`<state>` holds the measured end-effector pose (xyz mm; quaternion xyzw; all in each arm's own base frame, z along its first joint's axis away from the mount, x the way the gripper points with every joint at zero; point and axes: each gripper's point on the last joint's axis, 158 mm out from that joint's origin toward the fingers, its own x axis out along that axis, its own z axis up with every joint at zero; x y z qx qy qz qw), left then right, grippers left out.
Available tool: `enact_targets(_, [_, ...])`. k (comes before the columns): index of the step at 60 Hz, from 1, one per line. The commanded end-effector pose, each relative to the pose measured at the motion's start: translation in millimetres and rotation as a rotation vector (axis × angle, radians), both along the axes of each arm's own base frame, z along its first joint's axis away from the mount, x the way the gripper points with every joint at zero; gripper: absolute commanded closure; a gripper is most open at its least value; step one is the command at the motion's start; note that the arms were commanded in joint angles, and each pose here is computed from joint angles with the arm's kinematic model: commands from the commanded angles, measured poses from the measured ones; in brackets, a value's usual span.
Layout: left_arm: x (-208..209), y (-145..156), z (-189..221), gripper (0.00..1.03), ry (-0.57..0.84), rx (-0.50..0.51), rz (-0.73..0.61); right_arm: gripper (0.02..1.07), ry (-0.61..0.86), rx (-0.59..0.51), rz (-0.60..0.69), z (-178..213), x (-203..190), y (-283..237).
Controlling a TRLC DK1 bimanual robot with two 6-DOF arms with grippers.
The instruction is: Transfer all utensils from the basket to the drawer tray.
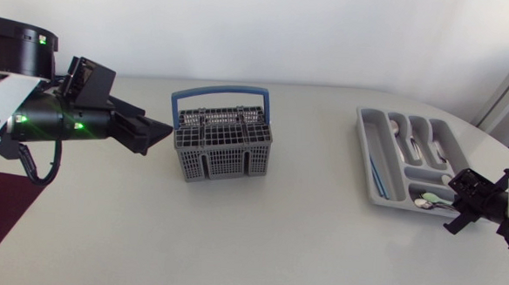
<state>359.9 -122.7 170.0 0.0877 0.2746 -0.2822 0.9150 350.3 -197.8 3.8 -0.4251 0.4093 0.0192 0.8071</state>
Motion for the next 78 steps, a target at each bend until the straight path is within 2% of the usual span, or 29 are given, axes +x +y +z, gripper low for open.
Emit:
enact_targets(1, [-1,9,-7,0.05,-0.010,0.024,0.007,0.56,0.028,-0.023,0.023,-6,-11,7])
enact_targets(10, [3,18,-9,0.05,-0.006,0.032,0.032,0.22,-0.024,-0.058,0.011,20,-14,7])
enact_targets(13, [4,20,-10,0.05,-0.003,0.033,0.038,0.17,-0.038,-0.066,0.013,31,-16,10])
enact_targets(23, [7,31,-18,0.05,0.018,0.043,0.070,0.16,-0.076,-0.041,0.018,65,-19,28])
enact_targets(34, [14,37,-36,0.05,0.059,0.068,0.102,0.14,-0.139,0.133,0.013,98,-6,86])
enact_targets(56, [36,52,-84,0.05,0.176,0.103,0.164,0.14,-0.089,0.510,0.102,102,31,262])
enact_targets(70, [46,51,-90,0.05,0.187,0.097,0.169,0.15,0.011,0.587,0.133,75,56,331])
enact_targets(78, [56,54,-98,0.09,0.202,0.085,0.186,0.35,0.037,0.632,0.138,68,74,358])
